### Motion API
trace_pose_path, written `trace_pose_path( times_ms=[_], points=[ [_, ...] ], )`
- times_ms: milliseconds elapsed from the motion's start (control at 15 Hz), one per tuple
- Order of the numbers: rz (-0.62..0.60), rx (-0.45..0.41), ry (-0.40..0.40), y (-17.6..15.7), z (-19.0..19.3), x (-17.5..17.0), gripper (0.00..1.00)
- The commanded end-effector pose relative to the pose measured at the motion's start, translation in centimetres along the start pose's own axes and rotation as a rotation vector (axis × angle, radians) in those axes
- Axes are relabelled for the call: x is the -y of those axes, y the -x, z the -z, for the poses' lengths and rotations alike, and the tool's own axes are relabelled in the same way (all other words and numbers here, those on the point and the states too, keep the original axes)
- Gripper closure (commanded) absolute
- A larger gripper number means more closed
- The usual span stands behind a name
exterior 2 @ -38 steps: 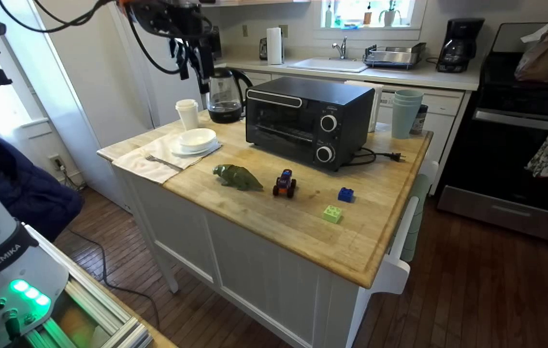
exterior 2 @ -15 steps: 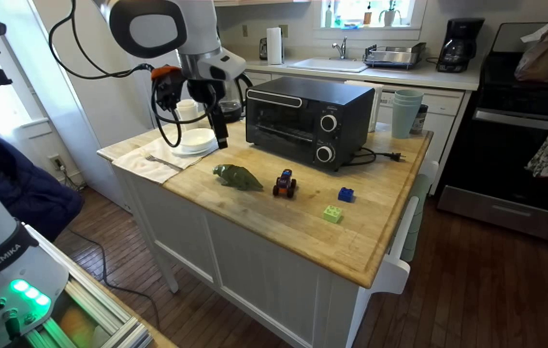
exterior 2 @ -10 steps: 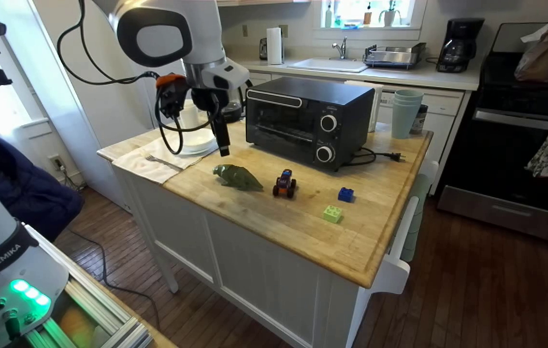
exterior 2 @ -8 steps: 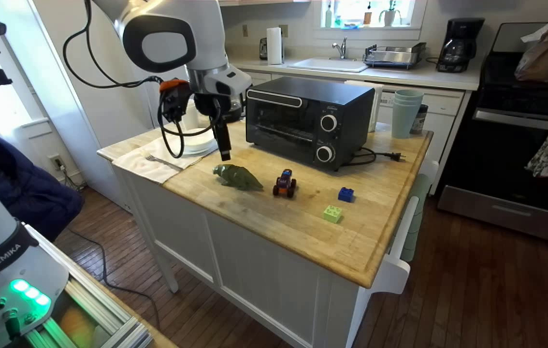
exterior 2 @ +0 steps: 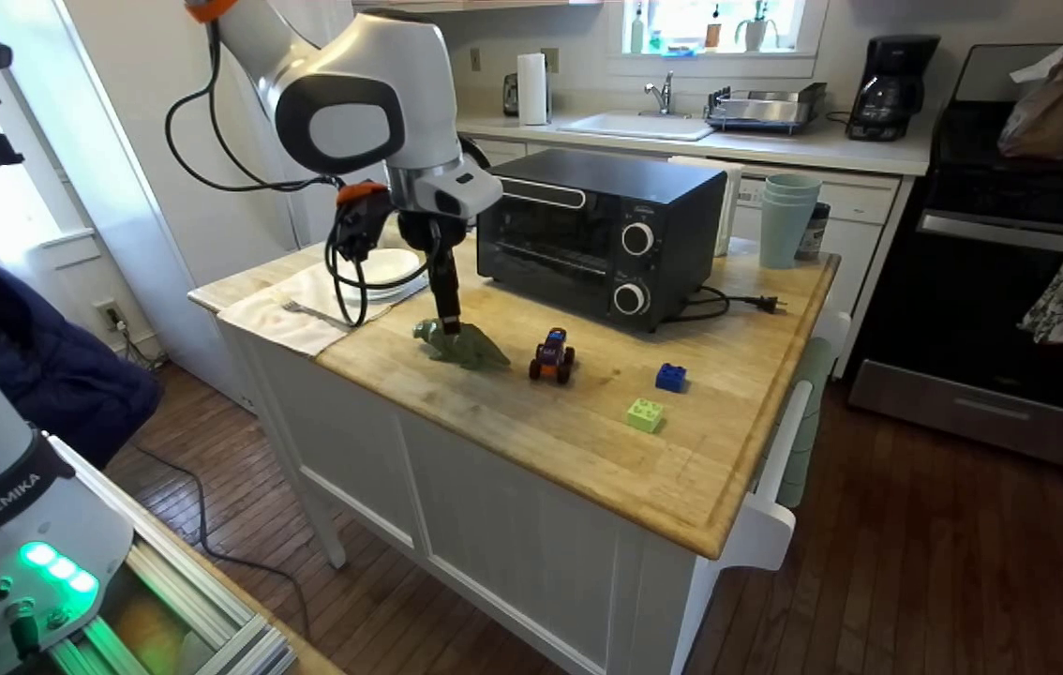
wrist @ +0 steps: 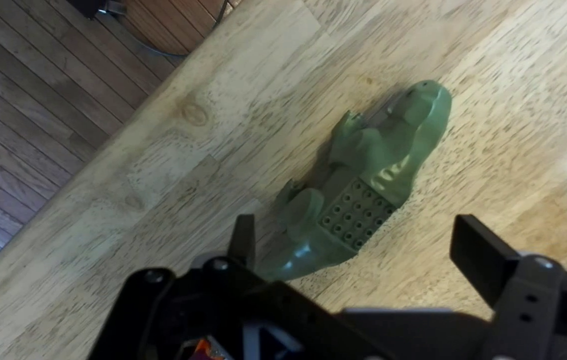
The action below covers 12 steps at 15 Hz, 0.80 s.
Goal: Pick up the green dinosaur toy and turn it clockwise by ninety degrees, put the green dinosaur toy back on the kitchen counter
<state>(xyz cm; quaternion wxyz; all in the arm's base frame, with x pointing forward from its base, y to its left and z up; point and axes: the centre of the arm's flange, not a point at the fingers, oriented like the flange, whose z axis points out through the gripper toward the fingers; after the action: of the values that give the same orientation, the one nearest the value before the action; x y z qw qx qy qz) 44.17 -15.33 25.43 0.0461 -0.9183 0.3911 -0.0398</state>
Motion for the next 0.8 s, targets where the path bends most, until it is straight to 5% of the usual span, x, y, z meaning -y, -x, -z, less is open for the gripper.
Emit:
trace_pose_path(
  times_ms=[0, 733],
  points=[
    [-0.072, -0.013, 0.003, -1.1, -1.8, 1.0, 0.00],
    [-0.152, 0.028, 0.027, -1.4, -4.3, 1.9, 0.00]
  ],
)
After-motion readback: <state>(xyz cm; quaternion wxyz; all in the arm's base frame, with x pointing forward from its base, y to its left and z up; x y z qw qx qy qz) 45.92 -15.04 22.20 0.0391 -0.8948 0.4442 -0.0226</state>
